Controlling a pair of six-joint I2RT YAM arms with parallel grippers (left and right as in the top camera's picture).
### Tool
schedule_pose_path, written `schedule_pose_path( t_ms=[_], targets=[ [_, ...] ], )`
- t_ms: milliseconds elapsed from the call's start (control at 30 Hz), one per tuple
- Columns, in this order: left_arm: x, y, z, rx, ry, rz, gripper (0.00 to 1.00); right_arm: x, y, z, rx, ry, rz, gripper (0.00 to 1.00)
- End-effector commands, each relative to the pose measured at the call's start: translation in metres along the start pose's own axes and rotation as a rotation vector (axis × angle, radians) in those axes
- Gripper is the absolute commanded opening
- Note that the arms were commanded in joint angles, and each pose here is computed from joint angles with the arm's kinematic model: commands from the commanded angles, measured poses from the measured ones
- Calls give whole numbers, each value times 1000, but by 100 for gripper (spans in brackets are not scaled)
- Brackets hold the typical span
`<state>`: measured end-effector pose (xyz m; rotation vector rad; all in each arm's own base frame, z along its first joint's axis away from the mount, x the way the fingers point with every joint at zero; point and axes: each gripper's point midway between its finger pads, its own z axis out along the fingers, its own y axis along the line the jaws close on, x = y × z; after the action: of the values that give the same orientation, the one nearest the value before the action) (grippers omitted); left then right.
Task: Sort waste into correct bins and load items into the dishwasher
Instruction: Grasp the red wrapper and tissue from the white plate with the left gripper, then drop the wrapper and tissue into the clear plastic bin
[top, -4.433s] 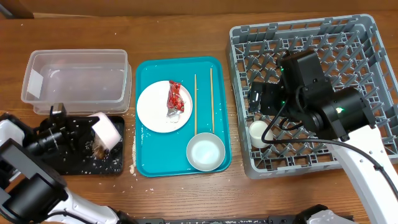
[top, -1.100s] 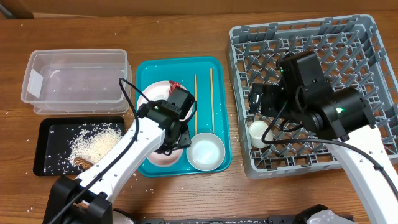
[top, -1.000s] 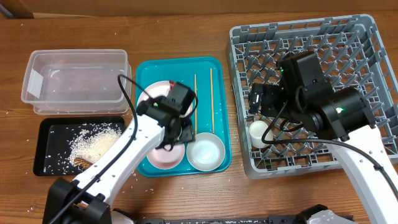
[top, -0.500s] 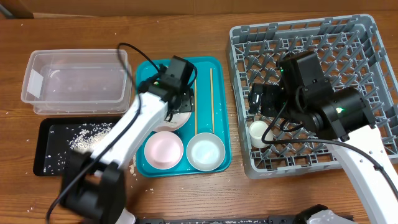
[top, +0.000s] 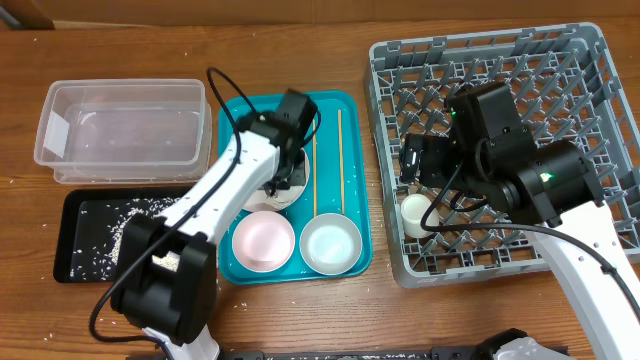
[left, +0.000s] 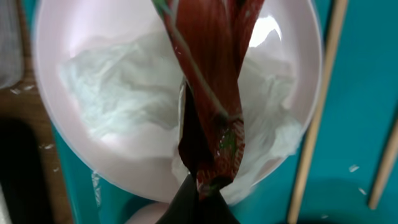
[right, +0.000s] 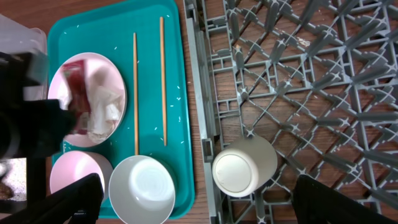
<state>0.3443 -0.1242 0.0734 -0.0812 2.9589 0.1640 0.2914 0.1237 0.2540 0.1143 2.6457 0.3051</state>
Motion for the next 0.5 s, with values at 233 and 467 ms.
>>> schedule_pose_path(
  t_ms=[233, 467],
  targets=[
    [-29, 104, -117, -29, -160, -339, 4, -4, 3, -4, -12, -15, -2, 100],
    [-62, 175, -89, -71, -214, -541, 7, -4, 3, -4, -13, -18, -2, 100]
  ],
)
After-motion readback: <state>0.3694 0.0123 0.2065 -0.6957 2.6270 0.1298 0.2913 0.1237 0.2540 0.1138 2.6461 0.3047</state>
